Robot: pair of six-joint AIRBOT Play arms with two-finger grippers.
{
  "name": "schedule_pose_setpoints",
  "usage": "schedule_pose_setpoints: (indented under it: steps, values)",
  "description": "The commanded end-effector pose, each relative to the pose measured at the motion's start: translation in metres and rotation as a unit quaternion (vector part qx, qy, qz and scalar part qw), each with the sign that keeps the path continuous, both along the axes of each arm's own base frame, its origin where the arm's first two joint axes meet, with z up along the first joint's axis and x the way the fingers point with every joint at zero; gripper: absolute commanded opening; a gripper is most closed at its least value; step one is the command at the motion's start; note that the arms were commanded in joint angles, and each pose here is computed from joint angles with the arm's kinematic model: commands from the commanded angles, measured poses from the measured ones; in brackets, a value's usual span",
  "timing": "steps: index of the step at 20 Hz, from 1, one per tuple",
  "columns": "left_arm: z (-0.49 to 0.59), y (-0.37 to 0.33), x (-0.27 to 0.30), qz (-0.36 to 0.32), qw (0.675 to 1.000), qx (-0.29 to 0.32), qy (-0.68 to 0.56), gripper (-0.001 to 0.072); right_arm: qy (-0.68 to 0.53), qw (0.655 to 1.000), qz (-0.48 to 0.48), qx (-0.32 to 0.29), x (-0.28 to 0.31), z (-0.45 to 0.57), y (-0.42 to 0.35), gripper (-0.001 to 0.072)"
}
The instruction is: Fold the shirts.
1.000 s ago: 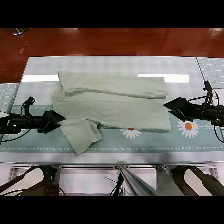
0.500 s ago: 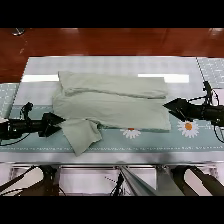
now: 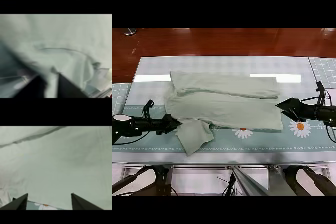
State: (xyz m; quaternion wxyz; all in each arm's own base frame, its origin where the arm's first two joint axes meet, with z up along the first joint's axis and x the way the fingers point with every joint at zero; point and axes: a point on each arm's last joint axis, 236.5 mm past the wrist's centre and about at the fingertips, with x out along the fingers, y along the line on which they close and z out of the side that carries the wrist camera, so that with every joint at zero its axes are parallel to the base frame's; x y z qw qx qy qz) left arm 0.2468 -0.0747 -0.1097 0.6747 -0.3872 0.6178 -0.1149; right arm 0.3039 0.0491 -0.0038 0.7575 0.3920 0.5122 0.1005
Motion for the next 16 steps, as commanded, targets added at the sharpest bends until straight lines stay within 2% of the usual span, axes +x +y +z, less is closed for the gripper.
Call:
schedule_pose_setpoints:
  steps: [1, 5, 10, 16]
  values:
    - [0.009, -0.015, -0.01, -0.042, 0.999, -0.025, -0.005, 0.0026, 0.019, 0.998, -0.051, -0.024, -0.004, -0.009, -0.041, 0.0624]
    - [0.013, -0.015, -0.013, -0.045, 0.998, -0.036, -0.002, 0.0026, 0.185, 0.975, -0.045, -0.111, -0.087, -0.057, -0.09, 0.0624]
    - [0.013, -0.015, -0.013, -0.045, 0.998, -0.036, -0.002, 0.0025, 0.211, 0.974, 0.01, -0.082, -0.097, -0.076, -0.048, 0.0625]
    - [0.013, -0.016, -0.014, -0.046, 0.998, -0.037, -0.002, 0.0026, 0.189, 0.982, 0.005, -0.012, -0.056, -0.08, -0.033, 0.0625]
